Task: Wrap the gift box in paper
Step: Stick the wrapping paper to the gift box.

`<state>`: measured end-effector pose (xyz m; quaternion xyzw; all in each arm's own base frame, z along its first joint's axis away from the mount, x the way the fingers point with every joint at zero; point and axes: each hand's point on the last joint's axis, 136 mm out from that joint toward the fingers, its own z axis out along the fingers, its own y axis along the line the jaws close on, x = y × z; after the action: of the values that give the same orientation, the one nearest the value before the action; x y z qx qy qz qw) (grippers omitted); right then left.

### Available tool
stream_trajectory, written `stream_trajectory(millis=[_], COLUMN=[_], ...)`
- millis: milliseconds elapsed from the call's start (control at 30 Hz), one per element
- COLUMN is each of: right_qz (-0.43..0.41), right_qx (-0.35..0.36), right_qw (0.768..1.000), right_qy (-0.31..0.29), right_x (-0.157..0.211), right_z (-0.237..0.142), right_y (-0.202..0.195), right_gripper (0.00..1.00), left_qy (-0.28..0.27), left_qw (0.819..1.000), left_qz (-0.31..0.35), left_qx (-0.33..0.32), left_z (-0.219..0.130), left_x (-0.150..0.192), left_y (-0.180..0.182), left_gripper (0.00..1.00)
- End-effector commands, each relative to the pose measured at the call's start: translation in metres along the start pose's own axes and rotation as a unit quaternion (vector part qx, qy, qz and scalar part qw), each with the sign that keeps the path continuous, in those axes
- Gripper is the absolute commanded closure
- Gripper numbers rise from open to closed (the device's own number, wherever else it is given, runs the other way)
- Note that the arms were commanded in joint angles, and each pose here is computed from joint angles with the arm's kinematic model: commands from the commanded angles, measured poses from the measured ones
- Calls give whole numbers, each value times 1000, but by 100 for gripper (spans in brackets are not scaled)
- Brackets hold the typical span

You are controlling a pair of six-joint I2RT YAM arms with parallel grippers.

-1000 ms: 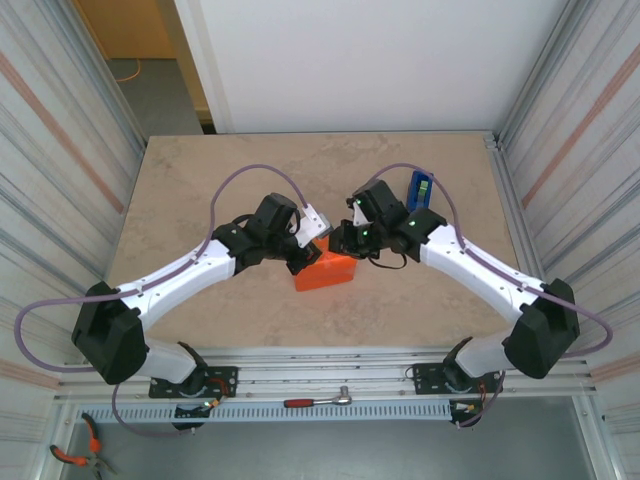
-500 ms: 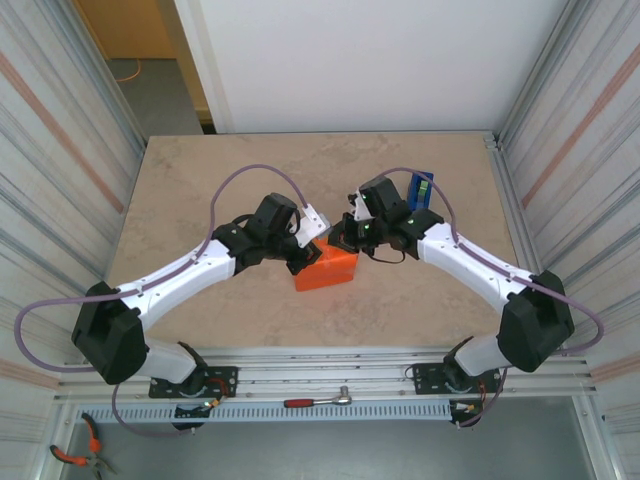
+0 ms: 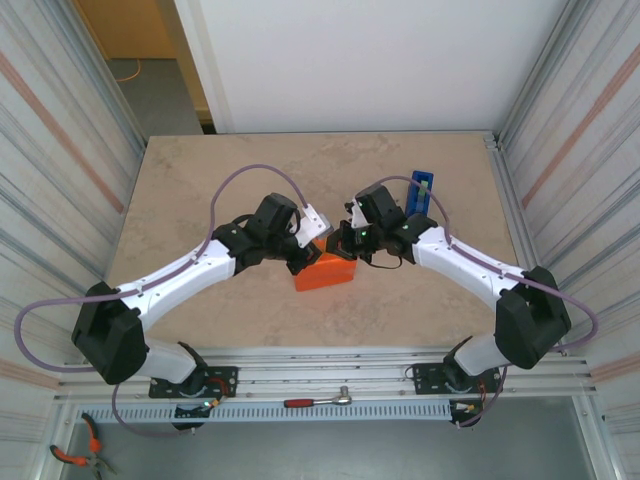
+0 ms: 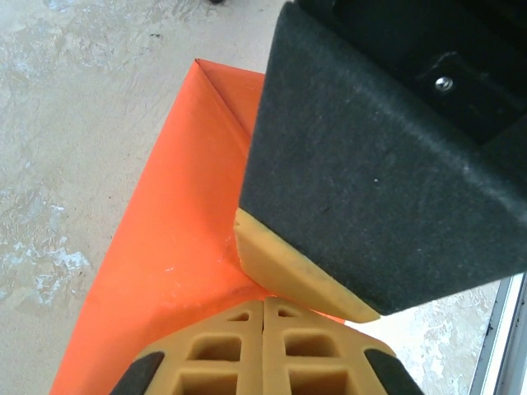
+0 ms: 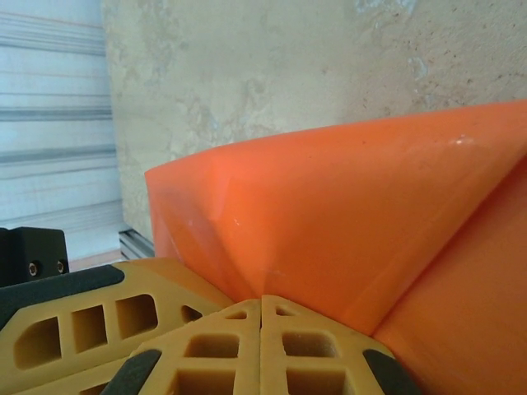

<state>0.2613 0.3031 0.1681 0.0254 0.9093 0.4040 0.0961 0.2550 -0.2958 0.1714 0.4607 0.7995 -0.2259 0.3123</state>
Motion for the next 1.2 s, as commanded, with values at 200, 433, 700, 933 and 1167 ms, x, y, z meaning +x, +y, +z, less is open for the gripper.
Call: stream_trajectory(millis=[200, 433, 700, 933, 1167], right_qz=[-5, -15, -14, -8, -3], right_qx=[9, 16, 25, 33, 37], right_qw=[1000, 999, 999, 999, 999], right_qy=[29, 34, 37, 39, 38], right_x=[24, 36, 48, 54, 55], right_z=[-1, -4, -4, -4, -2], right_y=[-5, -5, -12, -20, -27], right_gripper=[100, 100, 100, 100, 100], left_qy=[47, 45, 45, 45, 46], left_qw=[999, 999, 999, 999, 999], left_qz=[-12, -12, -11, -11, -11], left_qx=[14, 14, 13, 13, 13], left_z=[11, 10, 9, 9, 10], left_x=[27, 26, 26, 26, 27], left_y=[-4, -5, -5, -5, -4], left_gripper=[100, 100, 100, 100, 100])
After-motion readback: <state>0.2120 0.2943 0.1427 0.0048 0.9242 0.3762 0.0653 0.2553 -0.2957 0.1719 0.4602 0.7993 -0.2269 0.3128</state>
